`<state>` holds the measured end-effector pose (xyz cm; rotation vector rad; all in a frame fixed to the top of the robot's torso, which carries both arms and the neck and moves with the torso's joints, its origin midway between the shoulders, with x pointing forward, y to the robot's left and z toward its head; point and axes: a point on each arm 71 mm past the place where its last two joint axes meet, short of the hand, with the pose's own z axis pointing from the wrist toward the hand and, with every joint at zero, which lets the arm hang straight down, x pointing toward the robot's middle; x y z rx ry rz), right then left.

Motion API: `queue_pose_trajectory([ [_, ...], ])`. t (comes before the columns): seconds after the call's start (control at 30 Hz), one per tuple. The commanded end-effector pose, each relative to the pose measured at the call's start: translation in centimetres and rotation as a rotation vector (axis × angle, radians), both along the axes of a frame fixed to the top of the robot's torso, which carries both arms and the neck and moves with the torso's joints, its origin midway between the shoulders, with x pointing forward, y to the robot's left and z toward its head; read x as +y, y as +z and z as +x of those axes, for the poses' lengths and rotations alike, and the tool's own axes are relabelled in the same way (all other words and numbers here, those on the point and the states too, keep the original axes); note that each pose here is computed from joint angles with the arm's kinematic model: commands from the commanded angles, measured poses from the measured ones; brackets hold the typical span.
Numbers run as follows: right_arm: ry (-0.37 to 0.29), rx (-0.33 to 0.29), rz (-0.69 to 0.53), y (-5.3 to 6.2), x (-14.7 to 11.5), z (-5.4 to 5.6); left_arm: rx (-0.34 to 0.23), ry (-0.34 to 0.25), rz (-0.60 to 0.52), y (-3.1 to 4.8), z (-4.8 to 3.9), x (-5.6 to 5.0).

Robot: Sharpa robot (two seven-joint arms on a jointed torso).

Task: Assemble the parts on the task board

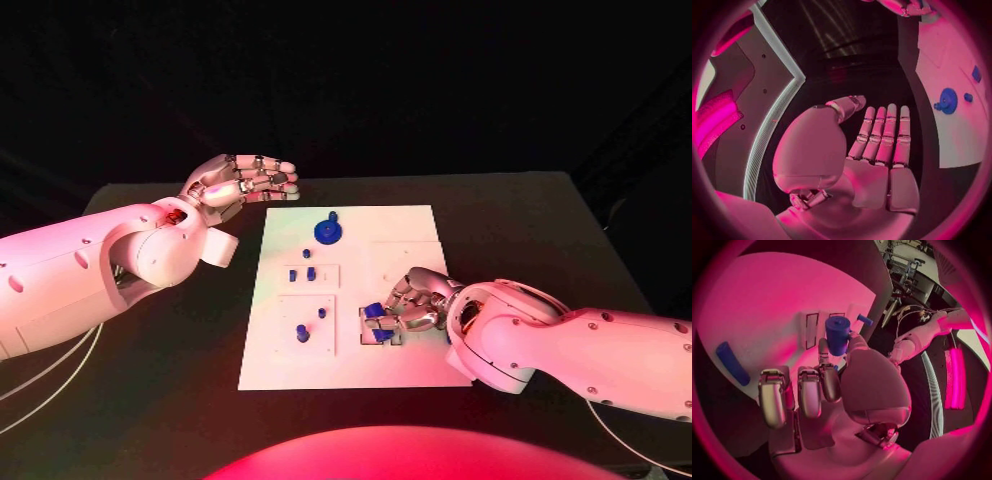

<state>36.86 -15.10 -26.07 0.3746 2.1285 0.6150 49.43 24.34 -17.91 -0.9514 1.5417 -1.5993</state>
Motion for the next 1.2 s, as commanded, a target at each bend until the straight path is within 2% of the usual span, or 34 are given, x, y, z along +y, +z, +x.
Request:
queue_pose_trajectory([
  [0.03,0.026,-0.01,-0.037,-0.15,0.15,0.13,0.002,-0.018,-0.012,0.09,-0.08,-0.24],
  [0.43,0.022,-0.035,-0.057,-0.31,0.32,0.55,0.008,-0.023,-0.01,0.05,-0.11,-0.26],
  [0.7,0.022,-0.037,-0.059,-0.41,0.46,0.62,0.011,-0.028,-0.007,0.02,-0.14,-0.28],
  [1.2,0.035,-0.085,-0.062,-0.16,0.52,0.51,0.016,-0.034,-0.002,-0.02,-0.17,-0.28],
])
